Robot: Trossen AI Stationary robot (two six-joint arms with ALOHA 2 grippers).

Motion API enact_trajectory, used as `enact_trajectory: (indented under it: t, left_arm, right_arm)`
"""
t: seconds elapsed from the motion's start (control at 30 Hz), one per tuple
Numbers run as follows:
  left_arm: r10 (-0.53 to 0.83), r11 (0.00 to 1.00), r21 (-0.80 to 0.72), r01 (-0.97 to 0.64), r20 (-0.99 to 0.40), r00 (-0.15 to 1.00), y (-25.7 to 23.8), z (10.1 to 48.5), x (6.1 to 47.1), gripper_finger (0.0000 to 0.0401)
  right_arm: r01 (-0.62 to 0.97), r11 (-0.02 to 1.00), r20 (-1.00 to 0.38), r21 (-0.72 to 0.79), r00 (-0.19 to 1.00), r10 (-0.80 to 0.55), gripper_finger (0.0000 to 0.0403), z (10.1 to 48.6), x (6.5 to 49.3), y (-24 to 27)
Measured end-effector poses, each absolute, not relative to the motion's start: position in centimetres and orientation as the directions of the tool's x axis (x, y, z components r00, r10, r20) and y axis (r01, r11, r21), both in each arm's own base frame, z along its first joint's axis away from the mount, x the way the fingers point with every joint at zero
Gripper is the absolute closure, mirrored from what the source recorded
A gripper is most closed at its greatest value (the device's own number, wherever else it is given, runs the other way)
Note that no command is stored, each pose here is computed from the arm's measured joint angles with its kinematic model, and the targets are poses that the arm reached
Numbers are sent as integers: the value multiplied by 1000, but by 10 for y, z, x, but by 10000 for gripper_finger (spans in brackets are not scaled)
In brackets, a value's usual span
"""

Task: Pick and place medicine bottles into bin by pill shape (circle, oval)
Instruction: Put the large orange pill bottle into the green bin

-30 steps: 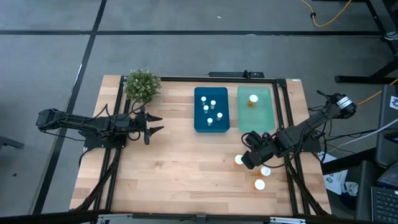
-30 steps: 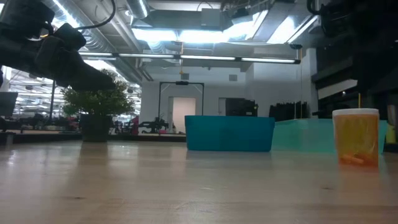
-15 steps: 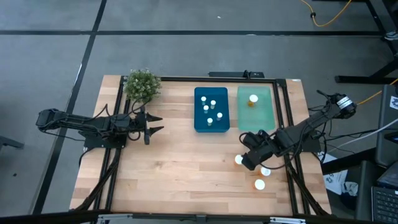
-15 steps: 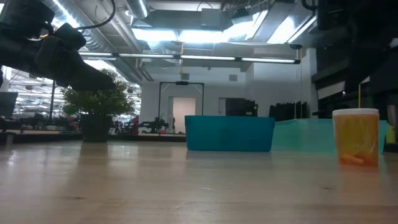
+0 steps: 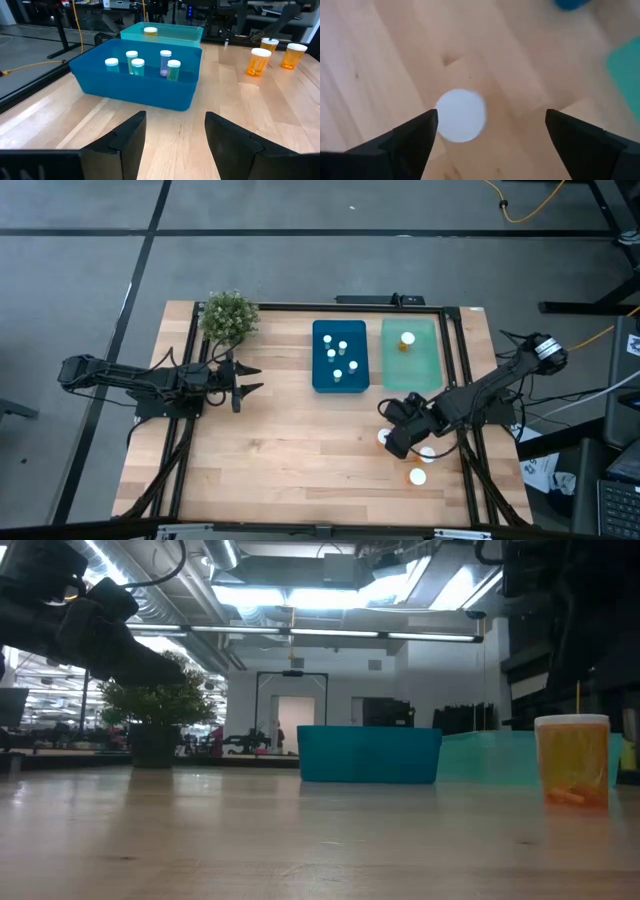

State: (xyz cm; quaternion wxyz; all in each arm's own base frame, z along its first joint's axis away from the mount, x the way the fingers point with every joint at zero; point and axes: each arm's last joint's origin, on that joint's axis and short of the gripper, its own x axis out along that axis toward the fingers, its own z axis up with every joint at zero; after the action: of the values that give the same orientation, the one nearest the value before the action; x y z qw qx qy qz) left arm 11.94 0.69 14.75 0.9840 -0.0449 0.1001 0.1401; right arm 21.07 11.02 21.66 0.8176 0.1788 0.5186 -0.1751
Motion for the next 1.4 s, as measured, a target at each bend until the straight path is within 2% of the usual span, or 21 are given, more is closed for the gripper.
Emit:
enact_trajectory:
  t: [0.27, 0.57, 0.93, 1.1, 1.4]
  left_arm:
    - [267, 957, -60, -285, -209, 941, 7, 147, 119, 206]
    - [266, 957, -60, -284, -209, 941, 7, 148, 119, 206]
    - [266, 957, -60, -284, -210, 941, 7, 147, 119, 206]
    - [267, 957, -60, -285, -210, 941, 7, 147, 119, 206]
    - [267, 957, -60, -285, -210, 941, 7, 147, 119, 206]
  right_arm:
    - [389, 914, -955, 119, 298, -2, 31, 196, 223, 117]
    - [215, 974, -951, 70, 308, 0, 31, 191, 229, 117]
    - [204, 972, -955, 118, 291, 55, 34, 179, 244, 111]
    - [206, 971, -955, 123, 290, 59, 61, 179, 244, 111]
    - [212, 972, -961, 97, 276, 36, 139, 179, 242, 110]
